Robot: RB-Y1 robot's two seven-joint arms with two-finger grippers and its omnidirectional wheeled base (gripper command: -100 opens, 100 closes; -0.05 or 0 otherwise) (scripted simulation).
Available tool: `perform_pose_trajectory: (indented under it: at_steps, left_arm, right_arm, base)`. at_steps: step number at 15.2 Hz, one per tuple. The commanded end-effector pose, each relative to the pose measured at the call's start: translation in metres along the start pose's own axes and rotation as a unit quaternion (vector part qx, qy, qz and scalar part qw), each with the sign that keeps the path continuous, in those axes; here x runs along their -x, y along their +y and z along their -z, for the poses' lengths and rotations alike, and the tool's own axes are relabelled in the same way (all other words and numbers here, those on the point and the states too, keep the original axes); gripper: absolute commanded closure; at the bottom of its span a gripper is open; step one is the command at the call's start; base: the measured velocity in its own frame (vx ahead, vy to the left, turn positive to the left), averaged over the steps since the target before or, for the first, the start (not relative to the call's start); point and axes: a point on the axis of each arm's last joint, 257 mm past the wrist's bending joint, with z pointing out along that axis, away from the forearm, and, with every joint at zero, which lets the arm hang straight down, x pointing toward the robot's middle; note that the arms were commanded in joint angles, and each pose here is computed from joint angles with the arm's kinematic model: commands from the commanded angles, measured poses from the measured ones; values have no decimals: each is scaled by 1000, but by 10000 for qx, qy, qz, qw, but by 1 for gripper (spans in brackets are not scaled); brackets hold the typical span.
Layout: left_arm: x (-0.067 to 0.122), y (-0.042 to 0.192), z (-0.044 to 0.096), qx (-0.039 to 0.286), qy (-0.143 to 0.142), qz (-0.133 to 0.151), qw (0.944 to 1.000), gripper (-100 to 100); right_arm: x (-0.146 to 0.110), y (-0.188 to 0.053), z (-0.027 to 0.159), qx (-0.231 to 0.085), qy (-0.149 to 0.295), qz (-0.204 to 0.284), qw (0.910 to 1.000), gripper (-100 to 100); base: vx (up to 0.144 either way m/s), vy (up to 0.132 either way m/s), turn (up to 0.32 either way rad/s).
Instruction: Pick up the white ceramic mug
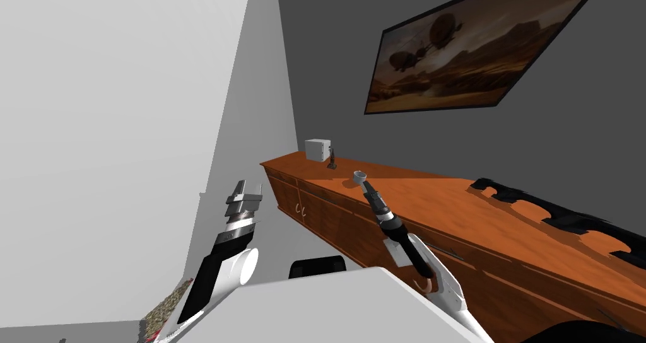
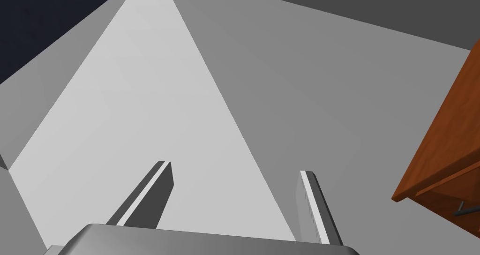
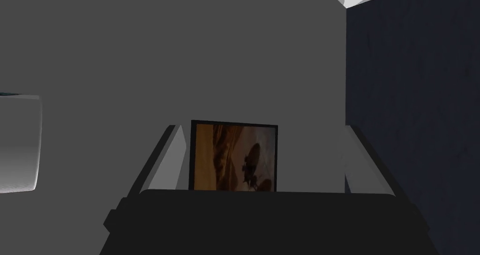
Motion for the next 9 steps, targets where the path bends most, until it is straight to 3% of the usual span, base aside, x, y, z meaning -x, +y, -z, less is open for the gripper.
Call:
perform_pose_trajectory:
  at_steps: [1, 9]
  left_arm:
    - [0, 0, 0, 0, 0, 0, 10000, 0]
    - [0, 0, 0, 0, 0, 0, 10000, 0]
  right_arm:
    - [-1, -2, 1, -2, 189, 99, 9998, -100]
    - [1, -29, 10, -153, 1060, 647, 9921, -100]
  base:
    - [-3, 1, 29]
    - [-4, 2, 67]
